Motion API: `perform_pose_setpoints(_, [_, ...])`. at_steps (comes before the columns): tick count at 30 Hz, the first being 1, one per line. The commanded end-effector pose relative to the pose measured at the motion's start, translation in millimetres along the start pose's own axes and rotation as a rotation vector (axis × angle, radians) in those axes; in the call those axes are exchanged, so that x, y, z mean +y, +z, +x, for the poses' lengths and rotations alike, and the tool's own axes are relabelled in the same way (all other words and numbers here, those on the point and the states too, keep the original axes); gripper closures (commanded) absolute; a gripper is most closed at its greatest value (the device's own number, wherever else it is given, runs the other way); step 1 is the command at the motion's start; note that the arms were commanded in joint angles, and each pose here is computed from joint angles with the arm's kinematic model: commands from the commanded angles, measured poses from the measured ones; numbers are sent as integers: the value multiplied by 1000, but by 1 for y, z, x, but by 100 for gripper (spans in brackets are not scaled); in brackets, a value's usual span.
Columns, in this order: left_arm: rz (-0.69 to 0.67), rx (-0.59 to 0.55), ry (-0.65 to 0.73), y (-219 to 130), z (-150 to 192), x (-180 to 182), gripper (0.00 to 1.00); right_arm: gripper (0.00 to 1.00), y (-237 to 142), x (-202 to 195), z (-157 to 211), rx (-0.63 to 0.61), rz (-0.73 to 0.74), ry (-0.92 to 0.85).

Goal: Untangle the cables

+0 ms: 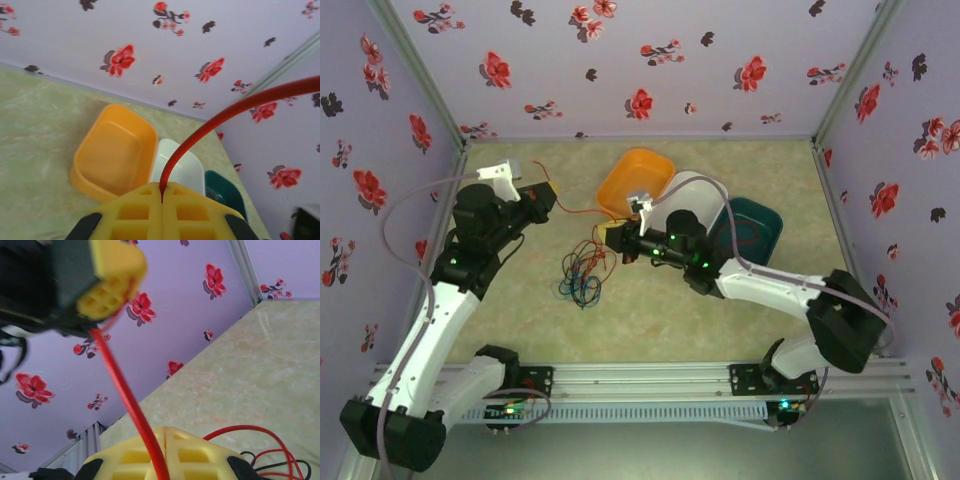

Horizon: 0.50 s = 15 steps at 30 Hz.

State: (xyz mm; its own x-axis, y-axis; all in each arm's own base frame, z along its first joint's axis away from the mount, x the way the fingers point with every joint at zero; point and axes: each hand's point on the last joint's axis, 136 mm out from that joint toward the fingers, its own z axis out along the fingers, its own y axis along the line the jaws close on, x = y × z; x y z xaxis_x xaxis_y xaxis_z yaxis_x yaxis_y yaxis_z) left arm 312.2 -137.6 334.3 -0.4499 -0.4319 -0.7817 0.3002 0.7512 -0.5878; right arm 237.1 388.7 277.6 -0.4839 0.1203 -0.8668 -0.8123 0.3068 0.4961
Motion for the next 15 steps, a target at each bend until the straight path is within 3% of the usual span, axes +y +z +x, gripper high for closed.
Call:
perform_pose_setpoints(1, [-114,34,-15,8,15,31,96,100,-21,8,-13,-15,46,-24])
perform_pose_setpoints(6, [-28,194,-59,35,71,30,79,100,-37,3,-44,-34,181,-13])
perform_pose_setpoints(10, [25,314,-49,52,114,18,52,100,-45,-3,-59,-10,288,-10])
perform_pose_setpoints(15, [-6,323,-62,56,127,28,33,100,-77,-14,-81,-14,448,-44])
